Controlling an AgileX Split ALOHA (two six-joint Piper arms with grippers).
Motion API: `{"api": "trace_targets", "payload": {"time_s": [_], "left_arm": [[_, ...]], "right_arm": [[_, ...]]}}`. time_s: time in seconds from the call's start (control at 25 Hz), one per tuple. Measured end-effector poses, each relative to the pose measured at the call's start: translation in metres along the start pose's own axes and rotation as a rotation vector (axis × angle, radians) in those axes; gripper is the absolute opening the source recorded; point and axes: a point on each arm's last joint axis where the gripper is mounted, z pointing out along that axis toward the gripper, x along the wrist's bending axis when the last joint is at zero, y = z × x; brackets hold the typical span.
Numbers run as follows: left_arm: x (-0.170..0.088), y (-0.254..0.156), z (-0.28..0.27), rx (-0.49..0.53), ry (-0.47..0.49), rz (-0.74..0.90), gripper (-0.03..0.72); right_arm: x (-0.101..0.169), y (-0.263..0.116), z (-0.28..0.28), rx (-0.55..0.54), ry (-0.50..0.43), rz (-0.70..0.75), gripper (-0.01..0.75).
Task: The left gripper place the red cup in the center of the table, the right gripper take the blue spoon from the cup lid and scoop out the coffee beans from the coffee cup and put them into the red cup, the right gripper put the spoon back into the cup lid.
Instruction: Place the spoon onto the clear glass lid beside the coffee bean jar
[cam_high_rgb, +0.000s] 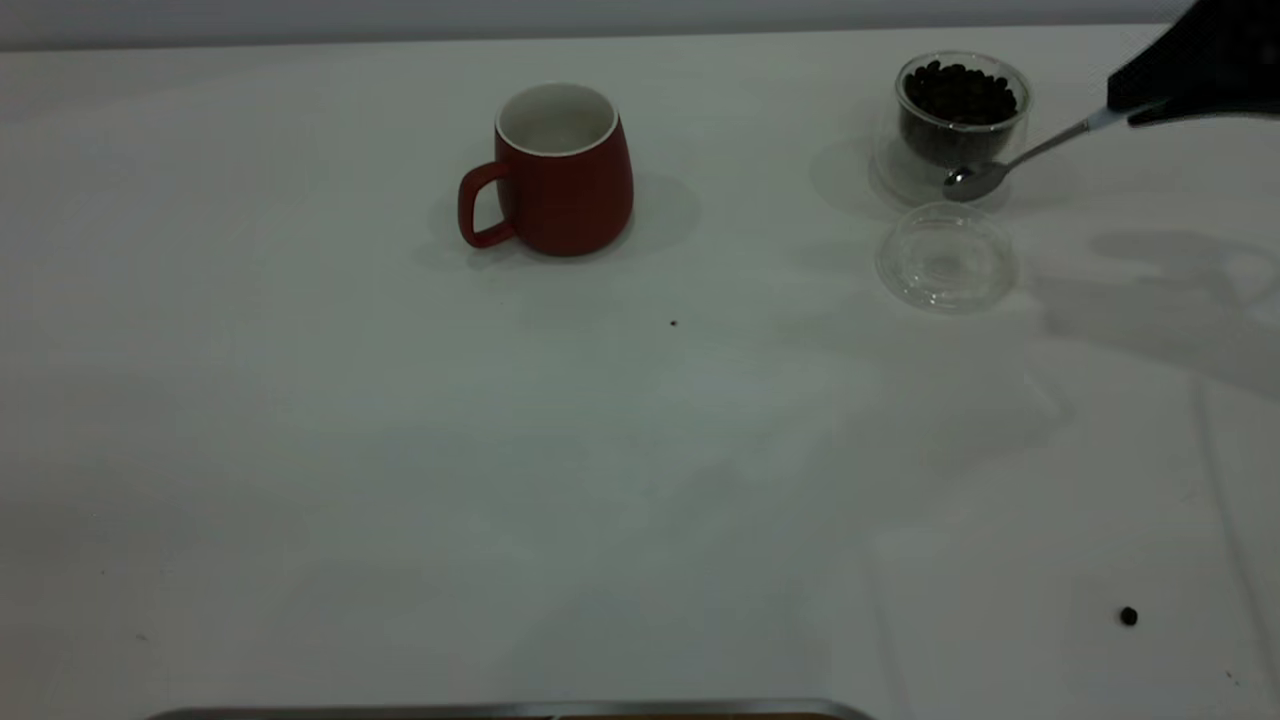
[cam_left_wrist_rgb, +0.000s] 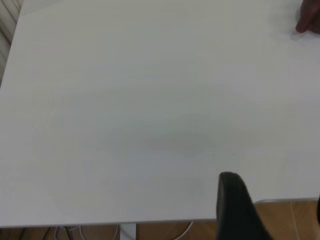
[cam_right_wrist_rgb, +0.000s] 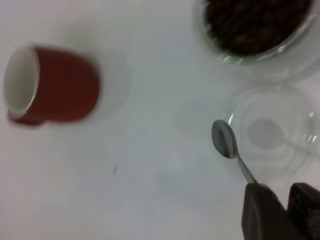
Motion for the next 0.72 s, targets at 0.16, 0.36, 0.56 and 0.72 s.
{"api": "trace_targets", "payload": {"time_s": [0.16,0.36,0.56,0.72], "left_arm": [[0.0,0.0,0.0,0.0,0.0,0.0,0.444],[0.0,0.0,0.0,0.001,0.0,-0.002,0.444],[0.0,0.0,0.0,0.001,0.0,-0.001,0.444],[0.0,0.0,0.0,0.001,0.0,-0.001,0.444]], "right_arm": [[-0.022,-0.008,0.028,-0.054,0.022,0.122,0.102],[-0.039,-0.02,0.046,-0.057,0.017,0.184,0.102],[-0.04,-0.022,0.048,-0.046,0.017,0.172,0.102],[-0.04,-0.022,0.048,-0.045,0.017,0.17,0.102]]}}
